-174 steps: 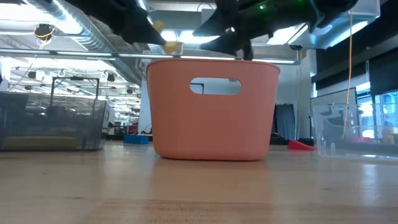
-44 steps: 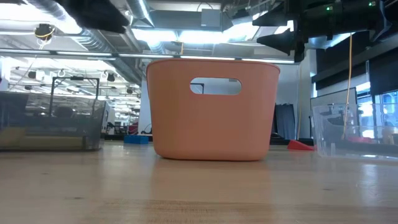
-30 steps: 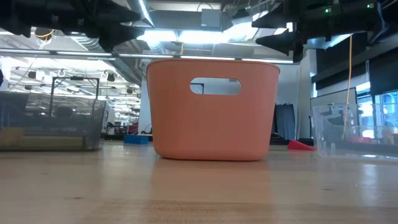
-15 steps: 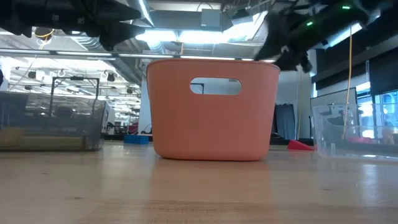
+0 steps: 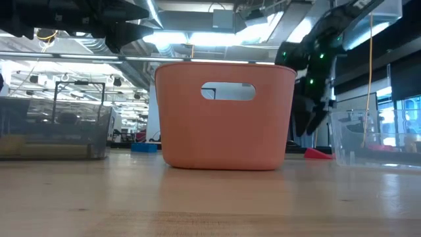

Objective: Sort & place blocks by color
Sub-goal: Put the top red block into the transparent bin

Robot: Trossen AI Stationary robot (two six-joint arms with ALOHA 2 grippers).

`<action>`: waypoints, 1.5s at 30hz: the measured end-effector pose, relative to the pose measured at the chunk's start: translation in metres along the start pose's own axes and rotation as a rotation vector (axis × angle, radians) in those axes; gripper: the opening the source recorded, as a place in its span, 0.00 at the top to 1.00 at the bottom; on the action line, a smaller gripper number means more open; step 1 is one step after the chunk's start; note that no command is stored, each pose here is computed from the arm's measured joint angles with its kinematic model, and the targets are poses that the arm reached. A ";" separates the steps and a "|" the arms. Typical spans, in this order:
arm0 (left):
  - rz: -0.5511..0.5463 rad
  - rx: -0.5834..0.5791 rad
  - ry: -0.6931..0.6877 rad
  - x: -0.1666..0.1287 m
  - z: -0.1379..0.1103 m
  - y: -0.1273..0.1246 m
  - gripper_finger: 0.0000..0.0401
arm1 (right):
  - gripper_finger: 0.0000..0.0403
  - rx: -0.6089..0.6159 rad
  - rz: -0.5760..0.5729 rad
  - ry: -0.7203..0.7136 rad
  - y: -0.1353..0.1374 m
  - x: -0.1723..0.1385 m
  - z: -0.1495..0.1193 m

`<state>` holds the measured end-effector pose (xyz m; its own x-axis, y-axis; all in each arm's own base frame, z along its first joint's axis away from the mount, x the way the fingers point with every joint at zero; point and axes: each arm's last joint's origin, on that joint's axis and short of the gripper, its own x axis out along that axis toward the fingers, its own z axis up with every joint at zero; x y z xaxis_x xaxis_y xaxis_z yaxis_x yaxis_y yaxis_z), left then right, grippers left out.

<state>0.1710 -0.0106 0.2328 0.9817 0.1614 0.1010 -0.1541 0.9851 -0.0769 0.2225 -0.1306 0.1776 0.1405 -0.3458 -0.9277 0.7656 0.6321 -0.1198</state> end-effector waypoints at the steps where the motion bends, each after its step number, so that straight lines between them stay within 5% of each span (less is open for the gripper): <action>1: -0.001 0.000 0.000 0.000 0.000 0.000 0.39 | 0.39 -0.010 -0.008 0.013 -0.002 0.004 0.001; 22: 0.003 0.000 0.000 0.000 0.000 0.000 0.39 | 0.40 -0.142 0.015 0.185 0.000 0.044 -0.003; 26: 0.003 0.001 0.000 0.000 0.000 0.000 0.39 | 0.49 -0.146 0.025 0.186 0.000 0.044 -0.004; 30: 0.003 0.000 0.000 0.000 0.000 0.000 0.39 | 0.68 -0.159 0.011 0.201 0.001 0.041 -0.006; 33: 0.003 0.000 0.000 0.000 0.000 0.000 0.39 | 0.68 -0.185 -0.023 0.207 0.005 0.033 -0.012; 40: 0.004 0.003 0.009 0.000 -0.001 0.000 0.39 | 0.68 -0.176 0.054 -0.093 0.032 -0.019 -0.027; 45: 0.003 0.003 0.009 0.000 -0.001 0.000 0.39 | 0.68 -0.107 0.248 -0.411 0.052 -0.060 -0.053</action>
<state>0.1711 -0.0106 0.2318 0.9822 0.1641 0.0915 -0.1576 0.9847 -0.0745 0.2203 -0.0401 0.2085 0.5629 -0.4073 -0.7191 0.6118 0.7904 0.0312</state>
